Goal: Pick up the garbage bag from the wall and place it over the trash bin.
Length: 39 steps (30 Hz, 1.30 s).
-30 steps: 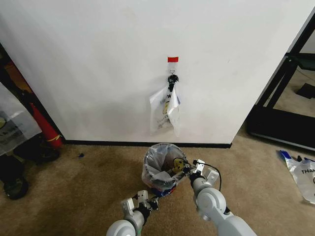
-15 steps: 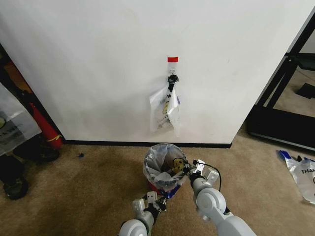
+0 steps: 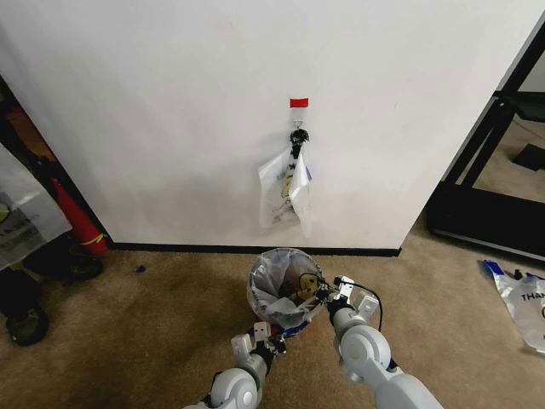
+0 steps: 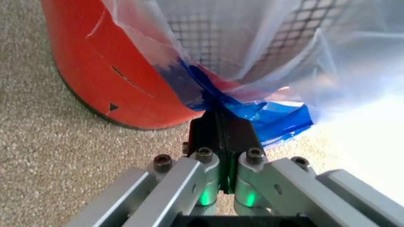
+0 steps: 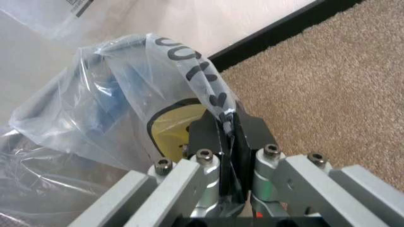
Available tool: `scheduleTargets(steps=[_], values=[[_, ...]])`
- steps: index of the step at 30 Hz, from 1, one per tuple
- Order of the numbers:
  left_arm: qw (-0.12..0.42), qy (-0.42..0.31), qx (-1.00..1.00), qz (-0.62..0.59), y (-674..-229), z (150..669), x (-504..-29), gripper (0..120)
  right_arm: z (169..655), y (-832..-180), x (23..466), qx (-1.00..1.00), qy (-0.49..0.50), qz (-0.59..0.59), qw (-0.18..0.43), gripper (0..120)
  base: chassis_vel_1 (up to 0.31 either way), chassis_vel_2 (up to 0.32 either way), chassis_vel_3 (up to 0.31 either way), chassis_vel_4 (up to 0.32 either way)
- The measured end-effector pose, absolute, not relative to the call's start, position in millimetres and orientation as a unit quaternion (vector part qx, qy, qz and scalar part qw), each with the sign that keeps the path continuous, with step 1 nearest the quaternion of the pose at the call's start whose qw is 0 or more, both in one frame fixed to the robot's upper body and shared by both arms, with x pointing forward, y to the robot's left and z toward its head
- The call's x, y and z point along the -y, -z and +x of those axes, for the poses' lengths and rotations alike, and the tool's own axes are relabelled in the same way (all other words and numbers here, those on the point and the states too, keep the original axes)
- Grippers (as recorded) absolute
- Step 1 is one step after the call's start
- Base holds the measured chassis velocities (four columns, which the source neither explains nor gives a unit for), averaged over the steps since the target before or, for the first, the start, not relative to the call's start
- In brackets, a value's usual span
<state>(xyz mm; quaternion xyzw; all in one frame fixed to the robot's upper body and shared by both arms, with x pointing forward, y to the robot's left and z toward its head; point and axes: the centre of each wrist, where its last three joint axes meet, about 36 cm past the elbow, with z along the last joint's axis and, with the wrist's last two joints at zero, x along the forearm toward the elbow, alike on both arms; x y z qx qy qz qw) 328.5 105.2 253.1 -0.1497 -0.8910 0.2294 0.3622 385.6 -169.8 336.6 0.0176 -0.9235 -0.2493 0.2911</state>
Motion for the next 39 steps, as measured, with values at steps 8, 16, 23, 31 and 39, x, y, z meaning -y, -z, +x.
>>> scheduleTargets(steps=[8, 16, 23, 31, 39], values=[[0.356, -0.201, 0.899, -0.156, -269, 313, -134, 13, 386, -336, 170, 0.923, 0.249, 0.017, 0.292, 1, 0.0, 0.0, 0.0, 0.0], [0.339, -0.142, 0.917, -0.156, -306, 298, -188, 41, 386, -334, 170, 0.924, 0.247, 0.017, 0.291, 1, 0.0, 0.0, 0.0, 0.0], [0.339, -0.124, 0.918, -0.161, -319, 283, -202, 63, 388, -334, 171, 0.925, 0.244, 0.018, 0.289, 1, 0.0, 0.0, 0.0, 0.0], [0.264, -0.14, 0.944, -0.141, -378, 296, -215, 94, 386, -333, 173, 0.927, 0.241, 0.021, 0.286, 1, 0.0, 0.0, 0.0, 0.0], [0.253, -0.091, 0.947, -0.178, -442, 328, -217, 79, 386, -329, 163, 0.928, 0.238, 0.029, 0.286, 1, 0.0, 0.0, 0.0, 0.0]])
